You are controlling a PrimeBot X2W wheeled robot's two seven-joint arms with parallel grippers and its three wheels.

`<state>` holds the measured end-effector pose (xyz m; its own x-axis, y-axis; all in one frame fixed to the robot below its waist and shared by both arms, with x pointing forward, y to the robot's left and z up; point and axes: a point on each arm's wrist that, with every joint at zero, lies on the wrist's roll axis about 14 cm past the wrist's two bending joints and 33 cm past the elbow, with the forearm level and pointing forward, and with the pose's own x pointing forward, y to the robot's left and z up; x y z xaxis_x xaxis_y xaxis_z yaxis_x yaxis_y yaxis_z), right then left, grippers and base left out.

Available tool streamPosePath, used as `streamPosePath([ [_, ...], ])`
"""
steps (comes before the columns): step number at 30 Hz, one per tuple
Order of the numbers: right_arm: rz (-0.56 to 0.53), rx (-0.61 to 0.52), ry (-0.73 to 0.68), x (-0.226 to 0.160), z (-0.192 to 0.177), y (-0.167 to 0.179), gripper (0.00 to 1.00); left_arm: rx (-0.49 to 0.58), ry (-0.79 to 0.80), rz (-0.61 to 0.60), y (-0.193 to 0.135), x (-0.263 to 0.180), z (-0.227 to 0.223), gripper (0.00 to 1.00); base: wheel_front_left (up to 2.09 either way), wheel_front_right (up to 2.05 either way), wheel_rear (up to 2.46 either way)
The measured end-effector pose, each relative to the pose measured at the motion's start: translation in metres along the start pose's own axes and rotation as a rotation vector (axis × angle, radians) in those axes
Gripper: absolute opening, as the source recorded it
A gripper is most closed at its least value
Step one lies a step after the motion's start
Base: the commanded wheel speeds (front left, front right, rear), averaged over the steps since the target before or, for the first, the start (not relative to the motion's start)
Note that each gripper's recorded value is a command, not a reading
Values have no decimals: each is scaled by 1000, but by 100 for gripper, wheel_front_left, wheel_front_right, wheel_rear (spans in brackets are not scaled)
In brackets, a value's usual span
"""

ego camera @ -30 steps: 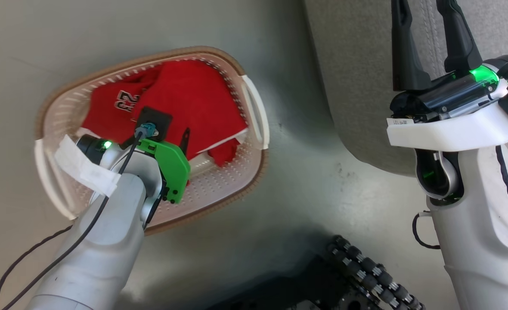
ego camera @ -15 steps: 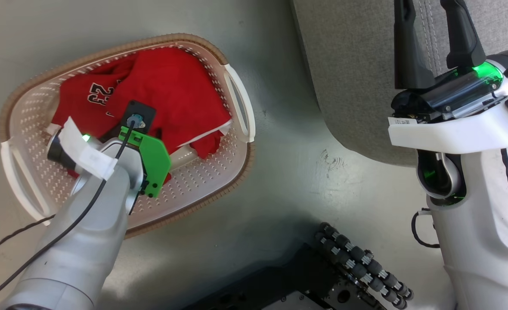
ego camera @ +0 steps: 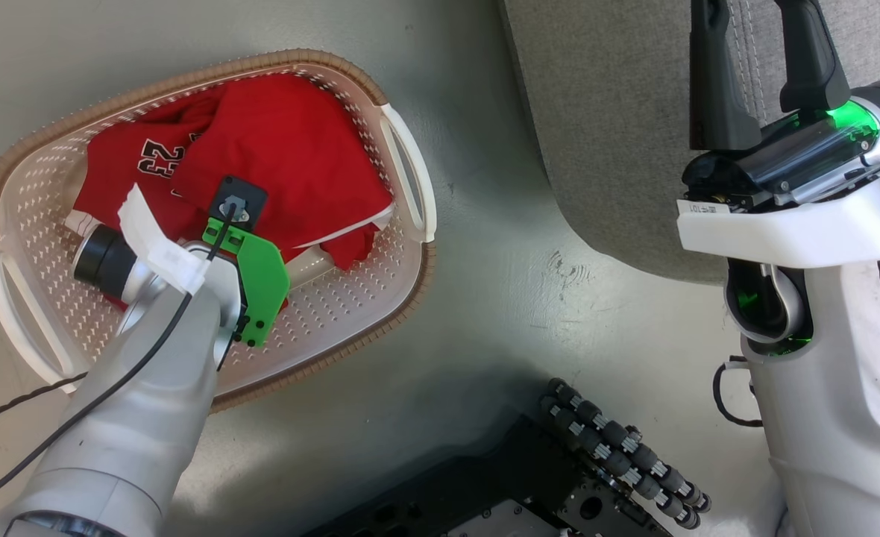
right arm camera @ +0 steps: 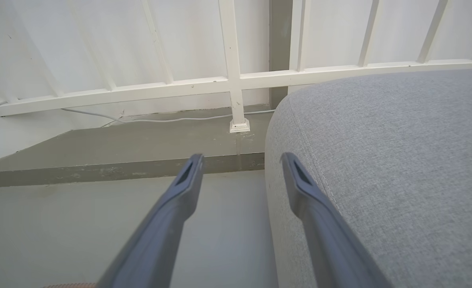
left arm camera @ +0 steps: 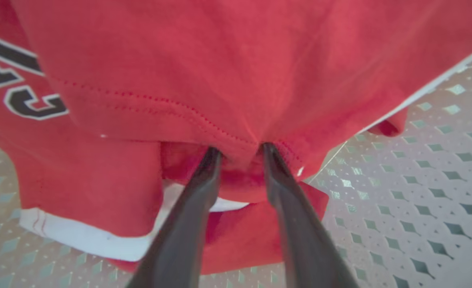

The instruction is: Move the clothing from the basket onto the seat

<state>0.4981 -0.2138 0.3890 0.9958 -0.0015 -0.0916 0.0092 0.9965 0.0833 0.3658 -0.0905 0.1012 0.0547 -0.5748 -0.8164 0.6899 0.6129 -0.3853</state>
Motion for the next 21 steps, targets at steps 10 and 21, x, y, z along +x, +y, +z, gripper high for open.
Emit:
streamPosePath([
  [10, 2, 5, -14, 1, 4, 1, 100, -21, -19, 7, 2, -3, 8, 0, 0, 0, 0],
  [21, 24, 4, -31, -1, 13, 9, 100, -62, -104, 50, 16, -28, 27, 0, 0, 0, 0],
])
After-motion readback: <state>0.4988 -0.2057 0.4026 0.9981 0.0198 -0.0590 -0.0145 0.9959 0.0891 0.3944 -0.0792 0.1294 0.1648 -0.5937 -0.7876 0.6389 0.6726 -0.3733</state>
